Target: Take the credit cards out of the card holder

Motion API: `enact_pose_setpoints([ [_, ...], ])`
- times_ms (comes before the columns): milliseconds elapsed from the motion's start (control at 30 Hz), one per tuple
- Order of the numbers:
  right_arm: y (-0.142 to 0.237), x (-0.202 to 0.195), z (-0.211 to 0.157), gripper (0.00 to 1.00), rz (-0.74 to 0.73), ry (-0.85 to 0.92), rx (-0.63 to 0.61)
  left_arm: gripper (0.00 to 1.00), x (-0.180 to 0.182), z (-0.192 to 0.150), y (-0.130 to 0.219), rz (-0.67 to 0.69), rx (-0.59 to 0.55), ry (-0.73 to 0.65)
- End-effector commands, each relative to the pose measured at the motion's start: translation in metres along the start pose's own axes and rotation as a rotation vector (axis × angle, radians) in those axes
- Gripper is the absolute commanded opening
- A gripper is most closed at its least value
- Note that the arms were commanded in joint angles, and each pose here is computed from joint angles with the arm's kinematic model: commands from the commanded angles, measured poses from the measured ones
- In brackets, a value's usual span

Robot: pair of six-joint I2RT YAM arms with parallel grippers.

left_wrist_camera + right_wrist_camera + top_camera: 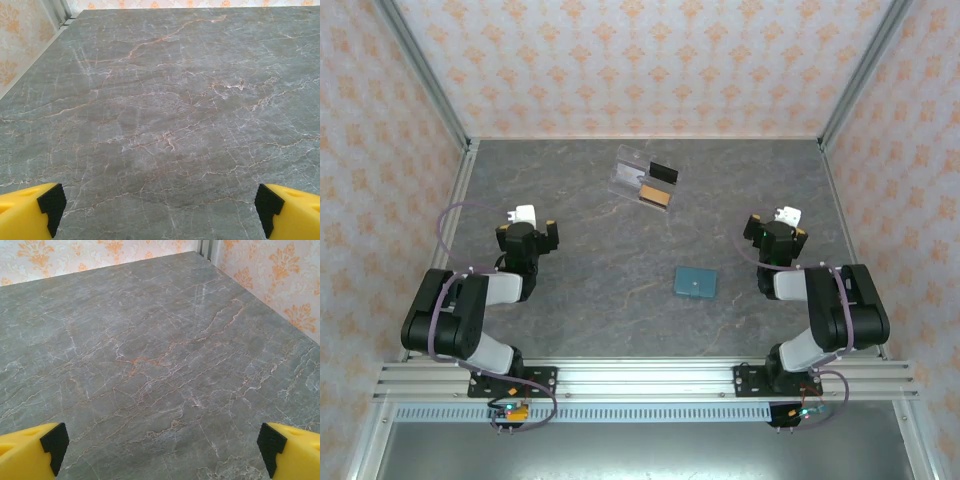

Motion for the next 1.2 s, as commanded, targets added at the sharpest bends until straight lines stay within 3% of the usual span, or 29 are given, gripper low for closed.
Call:
enact_pose_setpoints([
  [0, -0.001, 0.001, 0.005, 0.99, 0.005, -0.012, -0.010, 1.00, 0.000, 0.012, -0.002, 0.016, -0.047, 0.020],
  [867, -0.001, 0.000, 0.006, 0.99, 0.001, -0.013, -0.018, 1.00, 0.000, 0.013, -0.001, 0.018, -0.053, 0.022],
  [1033, 0.014, -0.006, 0.033, 0.99, -0.055, -0.029, -0.005, 1.00, 0.006, 0.028, 0.012, 0.053, -0.049, 0.035],
  [1167, 0.025, -0.009, 0.058, 0.99, -0.097, -0.118, 0.082, 1.00, 0.010, 0.046, 0.023, 0.092, 0.031, 0.052],
])
Point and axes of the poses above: each hand's point on the last joint's axis, 136 mm out from that joint toward the fingers, its own y axis back along the fingers, its own x axis along the line the jaws close on, z = x × y, the point moved 8 cm from there along y, back along the fingers, and after that the axes turned 3 degrees about y, right-handed, at the moved point
